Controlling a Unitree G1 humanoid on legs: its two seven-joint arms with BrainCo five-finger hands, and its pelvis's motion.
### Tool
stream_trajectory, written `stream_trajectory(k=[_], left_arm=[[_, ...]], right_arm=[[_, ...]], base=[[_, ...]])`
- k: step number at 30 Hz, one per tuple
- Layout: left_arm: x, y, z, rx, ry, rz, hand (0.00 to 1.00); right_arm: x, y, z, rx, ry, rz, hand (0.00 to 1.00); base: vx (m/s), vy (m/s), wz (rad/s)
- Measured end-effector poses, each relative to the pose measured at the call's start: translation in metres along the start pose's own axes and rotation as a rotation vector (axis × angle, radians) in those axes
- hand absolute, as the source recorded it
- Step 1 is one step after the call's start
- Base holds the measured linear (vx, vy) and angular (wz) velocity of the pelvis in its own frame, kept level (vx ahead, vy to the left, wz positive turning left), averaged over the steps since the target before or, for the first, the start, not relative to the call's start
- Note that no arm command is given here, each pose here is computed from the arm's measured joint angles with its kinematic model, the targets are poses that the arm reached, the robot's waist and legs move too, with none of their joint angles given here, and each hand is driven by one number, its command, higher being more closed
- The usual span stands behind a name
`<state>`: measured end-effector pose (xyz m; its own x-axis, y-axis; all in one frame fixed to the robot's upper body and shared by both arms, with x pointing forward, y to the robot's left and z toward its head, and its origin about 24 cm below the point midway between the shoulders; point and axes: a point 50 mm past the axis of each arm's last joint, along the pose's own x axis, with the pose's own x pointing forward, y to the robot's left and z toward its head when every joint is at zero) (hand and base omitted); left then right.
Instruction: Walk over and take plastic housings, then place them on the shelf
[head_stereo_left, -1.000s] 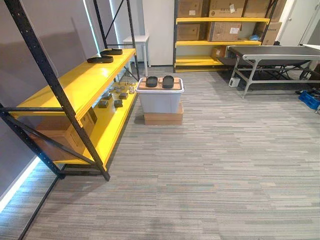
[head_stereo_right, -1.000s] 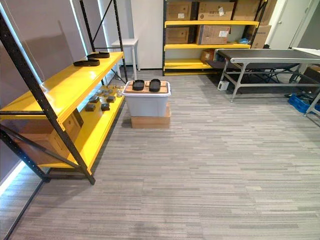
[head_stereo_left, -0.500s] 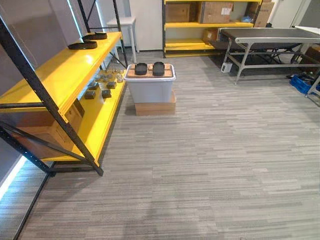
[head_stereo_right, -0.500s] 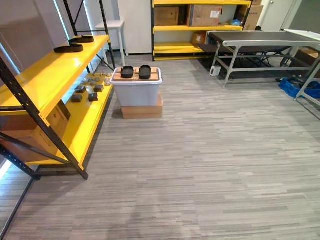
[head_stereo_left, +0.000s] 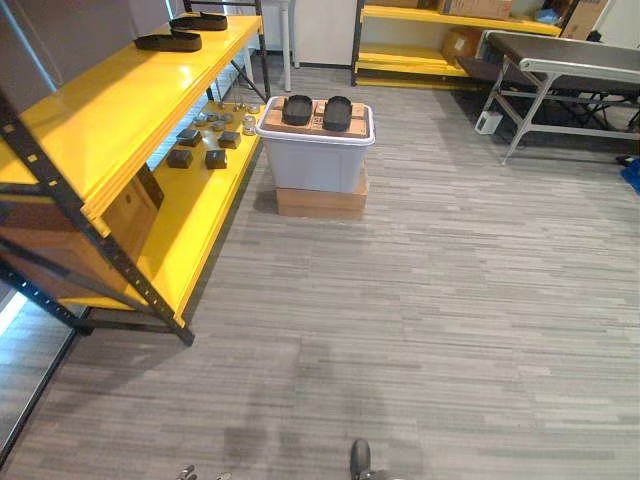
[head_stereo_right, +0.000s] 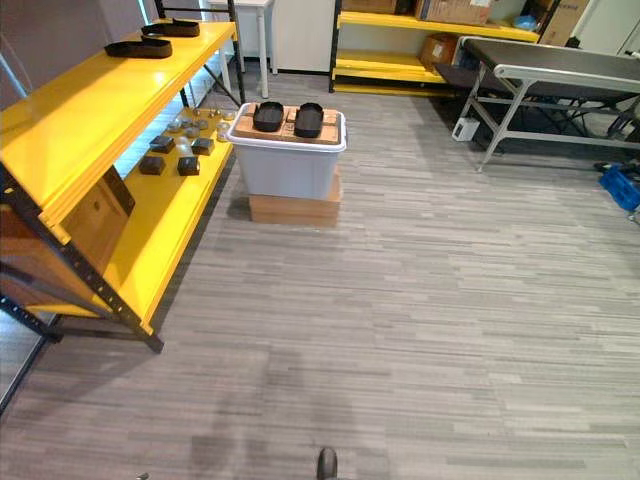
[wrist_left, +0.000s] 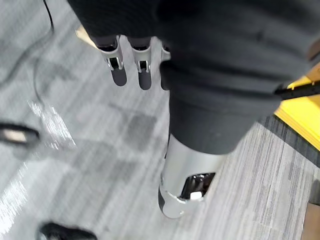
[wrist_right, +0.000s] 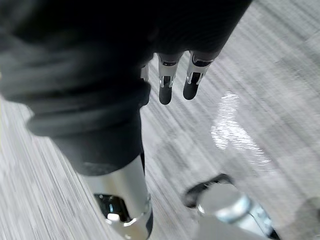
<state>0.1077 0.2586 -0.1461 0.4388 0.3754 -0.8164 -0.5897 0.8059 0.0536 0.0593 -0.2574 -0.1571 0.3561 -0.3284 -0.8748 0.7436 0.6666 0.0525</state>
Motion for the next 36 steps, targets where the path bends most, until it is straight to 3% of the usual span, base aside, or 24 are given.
stream_trajectory(k=[2, 4, 12, 17, 20, 24, 29, 36], left_arm=[[-0.007, -0.002, -0.017, -0.140, 0.017, 0.020, 0.00], [-0.011, 0.003, -0.028, -0.199, 0.039, 0.044, 0.00], [-0.038, 0.014, -0.096, -0.281, 0.224, 0.070, 0.00], [-0.038, 0.022, -0.101, -0.355, 0.258, 0.106, 0.00], [-0.038, 0.030, -0.098, -0.327, 0.256, 0.110, 0.00], [-0.031, 0.022, -0.087, -0.272, 0.236, 0.069, 0.00], [-0.017, -0.007, -0.055, -0.278, 0.155, -0.011, 0.00], [-0.024, -0.016, -0.071, -0.431, 0.175, 0.028, 0.00]], right_arm=[[-0.006, -0.012, -0.013, 0.012, 0.021, -0.027, 0.00], [-0.008, -0.007, -0.019, 0.021, 0.023, -0.016, 0.00], [0.001, 0.016, 0.007, 0.052, -0.048, 0.022, 0.00], [-0.001, -0.001, -0.012, 0.119, 0.029, -0.051, 0.00], [-0.010, -0.019, -0.041, 0.174, 0.120, -0.106, 0.00], [-0.010, -0.015, -0.040, 0.128, 0.110, -0.070, 0.00], [-0.018, -0.027, -0.055, 0.122, 0.137, -0.098, 0.00], [-0.020, -0.030, -0.050, 0.131, 0.092, -0.106, 0.00]], base=[[0.62, -0.219, 0.05], [0.55, -0.138, -0.30], [0.54, 0.070, -0.83], [0.68, 0.259, 0.15], [0.70, 0.212, 0.75], [0.72, 0.014, 0.82], [0.67, -0.250, 0.83], [0.66, -0.363, 0.24]])
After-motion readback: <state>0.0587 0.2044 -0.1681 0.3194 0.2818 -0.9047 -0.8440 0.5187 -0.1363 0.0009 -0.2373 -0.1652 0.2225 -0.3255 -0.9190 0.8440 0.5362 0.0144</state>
